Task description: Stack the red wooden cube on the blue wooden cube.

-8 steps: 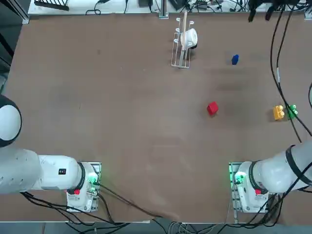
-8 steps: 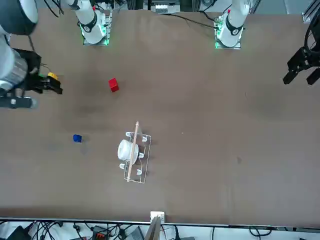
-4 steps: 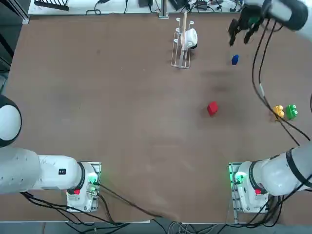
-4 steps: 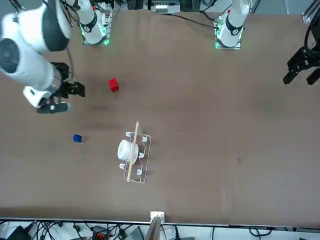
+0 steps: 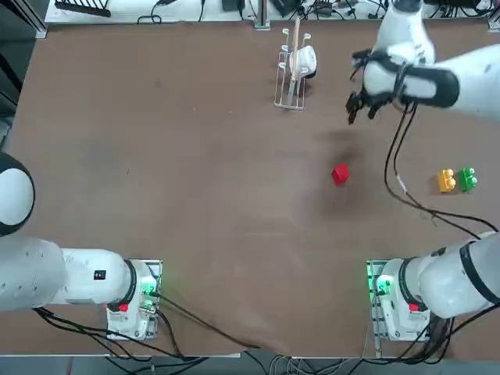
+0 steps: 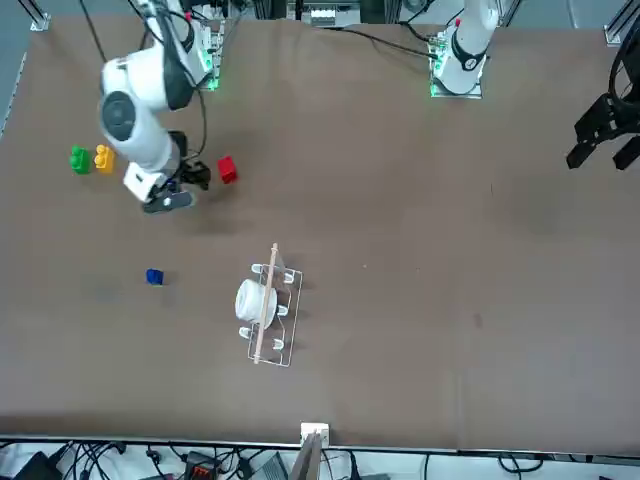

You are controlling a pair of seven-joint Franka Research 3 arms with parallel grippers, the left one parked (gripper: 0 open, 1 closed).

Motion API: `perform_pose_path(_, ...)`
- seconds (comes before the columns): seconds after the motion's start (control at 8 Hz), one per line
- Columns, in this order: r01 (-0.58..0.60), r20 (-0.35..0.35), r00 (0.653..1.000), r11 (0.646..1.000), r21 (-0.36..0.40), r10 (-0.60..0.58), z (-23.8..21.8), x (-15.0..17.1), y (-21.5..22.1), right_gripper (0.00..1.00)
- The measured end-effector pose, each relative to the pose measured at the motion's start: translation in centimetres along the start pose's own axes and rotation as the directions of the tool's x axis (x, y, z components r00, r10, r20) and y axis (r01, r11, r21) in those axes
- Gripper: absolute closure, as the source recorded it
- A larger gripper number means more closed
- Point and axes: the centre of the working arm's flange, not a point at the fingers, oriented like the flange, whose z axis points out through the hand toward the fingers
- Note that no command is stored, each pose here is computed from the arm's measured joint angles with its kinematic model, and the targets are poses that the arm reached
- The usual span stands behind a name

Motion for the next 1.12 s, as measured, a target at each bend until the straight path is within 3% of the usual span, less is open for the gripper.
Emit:
perform_pose_path(0.38, 0.088, -0.031, 0.996, 0.996, -0.008, -0.088, 4.2, -3.4, -4.4, 0.0)
perform_pose_path(0.75, 0.124, -0.07, 0.99, 0.992, -0.008, -0.125, 8.4, -7.1, -5.1, 0.0)
perform_pose_path(1.12, 0.139, -0.067, 0.988, 0.99, -0.01, -0.139, 9.3, -8.3, -5.4, 0.0)
